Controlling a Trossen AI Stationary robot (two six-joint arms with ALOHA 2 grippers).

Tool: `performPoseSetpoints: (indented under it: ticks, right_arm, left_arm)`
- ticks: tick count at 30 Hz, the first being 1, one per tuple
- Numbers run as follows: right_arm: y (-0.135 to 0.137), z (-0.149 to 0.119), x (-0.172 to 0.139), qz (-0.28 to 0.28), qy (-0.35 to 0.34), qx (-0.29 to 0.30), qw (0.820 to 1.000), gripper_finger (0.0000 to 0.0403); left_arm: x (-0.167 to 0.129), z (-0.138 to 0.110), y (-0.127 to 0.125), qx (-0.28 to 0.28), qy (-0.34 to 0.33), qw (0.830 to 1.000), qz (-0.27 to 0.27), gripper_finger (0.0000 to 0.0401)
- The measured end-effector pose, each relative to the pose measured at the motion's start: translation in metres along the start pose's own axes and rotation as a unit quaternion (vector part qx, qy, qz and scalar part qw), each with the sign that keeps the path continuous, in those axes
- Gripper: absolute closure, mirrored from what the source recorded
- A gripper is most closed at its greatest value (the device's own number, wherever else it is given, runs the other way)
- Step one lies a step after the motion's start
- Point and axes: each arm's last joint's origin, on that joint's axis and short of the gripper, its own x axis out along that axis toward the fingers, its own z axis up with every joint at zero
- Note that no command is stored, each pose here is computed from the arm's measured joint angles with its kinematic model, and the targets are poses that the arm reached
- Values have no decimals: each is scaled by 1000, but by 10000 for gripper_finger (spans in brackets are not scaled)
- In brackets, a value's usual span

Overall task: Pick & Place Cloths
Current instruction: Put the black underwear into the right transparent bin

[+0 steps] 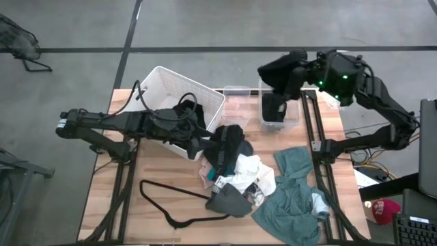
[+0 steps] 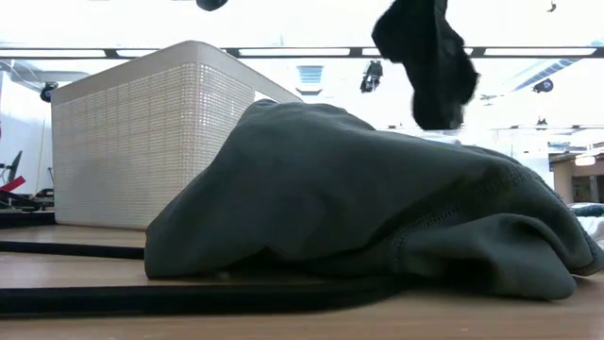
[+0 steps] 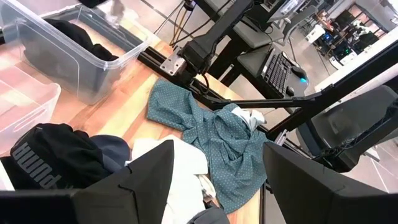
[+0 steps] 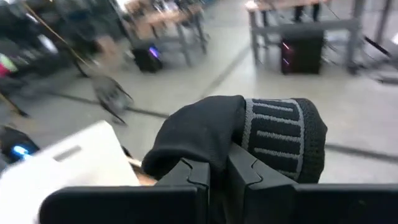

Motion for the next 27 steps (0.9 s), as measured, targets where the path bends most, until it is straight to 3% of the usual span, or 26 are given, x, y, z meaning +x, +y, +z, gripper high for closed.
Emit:
performPoseSetpoints:
  ticks: [4,8,16,19,27]
  right_arm:
    - [-8,-19,14,-67,87,-18,994,393]
    - [-12,-39,28,-125,177,-51,975,392]
    - [1,-67,65,-169,268,-109,942,392]
    - [2,-80,84,-197,306,-136,921,391]
    - [-5,-115,141,-263,411,-215,846,390]
  left_arm:
    - [0,0,0,-4,0,1000,0,151]
    - [0,-1,0,-4,1,1000,-1,151]
    - [0,-1,0,-3,1,1000,0,151]
    - [0,-1,-1,-5,1,1000,-1,151]
    - [0,-2,-2,-11,6,1000,-2,151]
